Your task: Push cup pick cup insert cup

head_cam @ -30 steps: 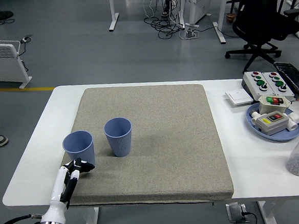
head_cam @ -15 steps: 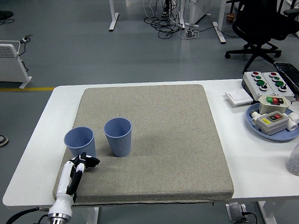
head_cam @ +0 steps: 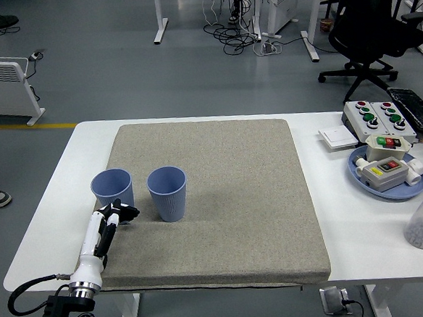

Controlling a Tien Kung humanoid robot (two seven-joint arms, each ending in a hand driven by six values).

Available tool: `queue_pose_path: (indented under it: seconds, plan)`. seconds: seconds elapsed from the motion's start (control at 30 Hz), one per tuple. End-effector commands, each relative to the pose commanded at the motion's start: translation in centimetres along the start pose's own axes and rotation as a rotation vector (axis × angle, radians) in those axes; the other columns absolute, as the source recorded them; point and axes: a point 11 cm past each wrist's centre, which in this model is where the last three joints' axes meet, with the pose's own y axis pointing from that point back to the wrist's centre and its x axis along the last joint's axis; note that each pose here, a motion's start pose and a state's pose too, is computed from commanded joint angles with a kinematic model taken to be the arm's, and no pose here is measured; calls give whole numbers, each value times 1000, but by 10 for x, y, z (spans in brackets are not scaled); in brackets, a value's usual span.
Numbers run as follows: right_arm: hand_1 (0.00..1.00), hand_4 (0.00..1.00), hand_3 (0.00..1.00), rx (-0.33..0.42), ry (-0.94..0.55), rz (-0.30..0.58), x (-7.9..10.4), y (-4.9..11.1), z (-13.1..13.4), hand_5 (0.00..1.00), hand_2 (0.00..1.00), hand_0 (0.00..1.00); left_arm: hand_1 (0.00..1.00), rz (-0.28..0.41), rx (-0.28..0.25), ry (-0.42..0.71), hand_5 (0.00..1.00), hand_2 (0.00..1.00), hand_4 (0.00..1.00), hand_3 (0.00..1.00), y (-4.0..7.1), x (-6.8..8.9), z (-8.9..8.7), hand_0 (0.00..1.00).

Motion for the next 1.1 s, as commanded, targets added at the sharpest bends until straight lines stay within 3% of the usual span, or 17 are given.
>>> queue_pose_path:
  seconds: [0.53, 1.1]
  plan:
    - [630, 304, 682, 7, 12, 0, 0, 1, -4, 597, 741, 713, 551, 8, 22, -14, 998, 516, 533, 465, -24, 7, 1, 564]
    - [630, 297, 678, 7, 26, 2, 0, 1, -5, 594, 739, 714, 551, 22, 52, -31, 998, 515, 532, 463, -35, 14, -5, 566]
